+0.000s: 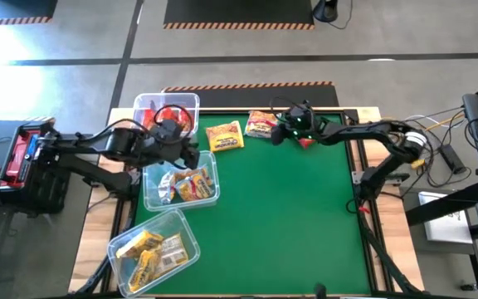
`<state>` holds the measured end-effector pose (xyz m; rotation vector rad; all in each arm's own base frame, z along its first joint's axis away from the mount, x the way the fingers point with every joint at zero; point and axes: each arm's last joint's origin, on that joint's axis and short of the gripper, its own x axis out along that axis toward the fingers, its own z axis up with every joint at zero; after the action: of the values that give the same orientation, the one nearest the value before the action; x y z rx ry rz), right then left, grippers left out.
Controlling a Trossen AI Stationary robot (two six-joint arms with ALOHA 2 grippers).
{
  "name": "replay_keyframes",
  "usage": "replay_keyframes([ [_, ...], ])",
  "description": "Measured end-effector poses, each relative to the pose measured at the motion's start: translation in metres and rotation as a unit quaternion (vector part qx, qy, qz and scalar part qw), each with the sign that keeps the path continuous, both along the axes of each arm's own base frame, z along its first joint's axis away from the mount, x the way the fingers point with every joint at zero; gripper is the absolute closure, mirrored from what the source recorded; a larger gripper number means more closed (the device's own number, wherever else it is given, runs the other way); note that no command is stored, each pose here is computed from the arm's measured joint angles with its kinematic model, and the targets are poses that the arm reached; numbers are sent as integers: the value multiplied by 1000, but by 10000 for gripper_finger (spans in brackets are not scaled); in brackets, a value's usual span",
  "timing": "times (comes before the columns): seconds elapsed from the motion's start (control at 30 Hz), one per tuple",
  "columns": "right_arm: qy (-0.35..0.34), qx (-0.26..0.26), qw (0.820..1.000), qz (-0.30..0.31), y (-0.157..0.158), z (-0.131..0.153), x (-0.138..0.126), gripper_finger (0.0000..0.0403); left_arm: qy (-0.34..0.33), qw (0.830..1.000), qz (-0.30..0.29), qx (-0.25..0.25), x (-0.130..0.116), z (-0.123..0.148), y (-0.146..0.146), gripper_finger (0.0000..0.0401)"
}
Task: Sort Maruchan noodles
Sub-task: Put the blue noodle pack into the middle transparent bin
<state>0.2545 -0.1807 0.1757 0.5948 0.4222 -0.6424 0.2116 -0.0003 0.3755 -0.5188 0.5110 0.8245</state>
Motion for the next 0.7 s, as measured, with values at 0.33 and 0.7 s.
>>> replay_keyframes([
  [0.33, 58, -14, 998, 25, -33, 2, 38, 349, -4, 999, 26, 20, 20, -10, 0, 252],
  [0.7, 189, 4, 980, 68, -55, -11, 64, 349, -9, 999, 45, 19, 47, -27, -2, 252],
])
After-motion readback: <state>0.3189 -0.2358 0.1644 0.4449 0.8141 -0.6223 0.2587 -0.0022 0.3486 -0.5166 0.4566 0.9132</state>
